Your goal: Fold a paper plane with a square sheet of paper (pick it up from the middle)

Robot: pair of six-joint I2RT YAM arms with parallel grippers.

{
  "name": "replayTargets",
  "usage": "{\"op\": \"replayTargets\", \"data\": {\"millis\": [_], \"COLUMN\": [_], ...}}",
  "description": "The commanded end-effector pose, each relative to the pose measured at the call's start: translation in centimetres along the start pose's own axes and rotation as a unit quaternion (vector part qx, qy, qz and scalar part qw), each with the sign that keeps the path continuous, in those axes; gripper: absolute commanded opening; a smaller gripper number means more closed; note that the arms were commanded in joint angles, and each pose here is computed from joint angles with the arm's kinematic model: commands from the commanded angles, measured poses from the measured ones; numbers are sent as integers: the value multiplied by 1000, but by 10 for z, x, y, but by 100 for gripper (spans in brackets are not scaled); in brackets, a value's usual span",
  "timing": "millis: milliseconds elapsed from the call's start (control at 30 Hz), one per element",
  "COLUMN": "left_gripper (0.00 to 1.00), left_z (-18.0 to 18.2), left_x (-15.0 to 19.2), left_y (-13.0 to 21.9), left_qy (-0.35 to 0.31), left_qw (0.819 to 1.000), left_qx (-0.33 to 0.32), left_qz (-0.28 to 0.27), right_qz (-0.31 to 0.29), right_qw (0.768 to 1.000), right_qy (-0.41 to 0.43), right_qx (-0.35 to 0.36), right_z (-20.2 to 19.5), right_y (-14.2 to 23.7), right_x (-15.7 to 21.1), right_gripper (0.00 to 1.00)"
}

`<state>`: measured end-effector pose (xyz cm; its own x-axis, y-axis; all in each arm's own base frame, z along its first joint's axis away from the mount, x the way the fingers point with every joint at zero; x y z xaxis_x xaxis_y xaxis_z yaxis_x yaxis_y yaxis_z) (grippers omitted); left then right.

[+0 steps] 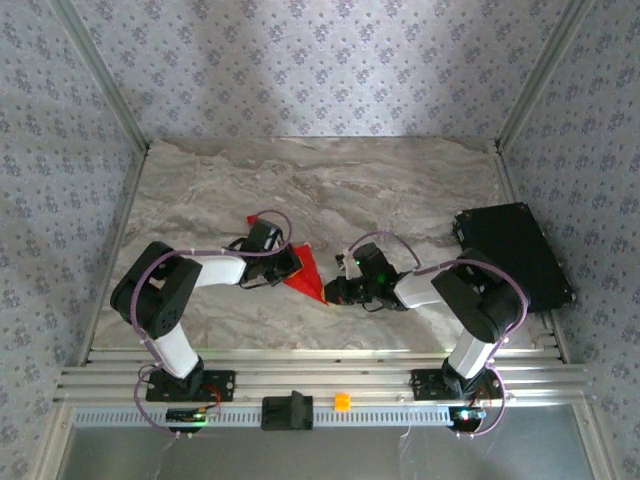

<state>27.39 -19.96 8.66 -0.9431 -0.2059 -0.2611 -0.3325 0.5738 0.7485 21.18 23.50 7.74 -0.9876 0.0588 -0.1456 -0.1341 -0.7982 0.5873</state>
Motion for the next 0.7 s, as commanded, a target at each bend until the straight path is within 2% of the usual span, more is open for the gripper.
{"op": "replayTargets", "data": {"millis": [0, 367, 600, 667], "left_gripper": [4, 4, 4, 4], "left_z": [38, 39, 39, 39], "left_x": [18, 20, 20, 20], "left_y": [-9, -7, -7, -7], "left_qy": [21, 21, 21, 20], "left_qw": [995, 995, 995, 995], "left_qx": [-93, -94, -94, -94], "left_qz": [33, 34, 35, 34], "right_qz": [63, 64, 78, 80], "right_qw": [997, 998, 996, 996], "right_qy": [-28, -23, -21, -23], "right_qx": [33, 9, 34, 41], "right_z": [-25, -14, -18, -20], "right_y": [-2, 2, 4, 4], "right_x": [25, 23, 29, 31], "right_gripper": [3, 10, 12, 3]}}
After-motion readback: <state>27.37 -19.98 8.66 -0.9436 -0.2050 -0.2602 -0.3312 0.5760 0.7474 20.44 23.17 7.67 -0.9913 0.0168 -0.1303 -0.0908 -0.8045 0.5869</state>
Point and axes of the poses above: each hand's point on the last joint's axis, 136 mm out from that joint toward the fingers, its own y axis back along the fingers, its own z axis along the line the jaws close on, x = y × z, the point moved 9 cm from there along y, back along the fingers, and after that the axes turned 14 degrees about -y, right-handed, at the moved point
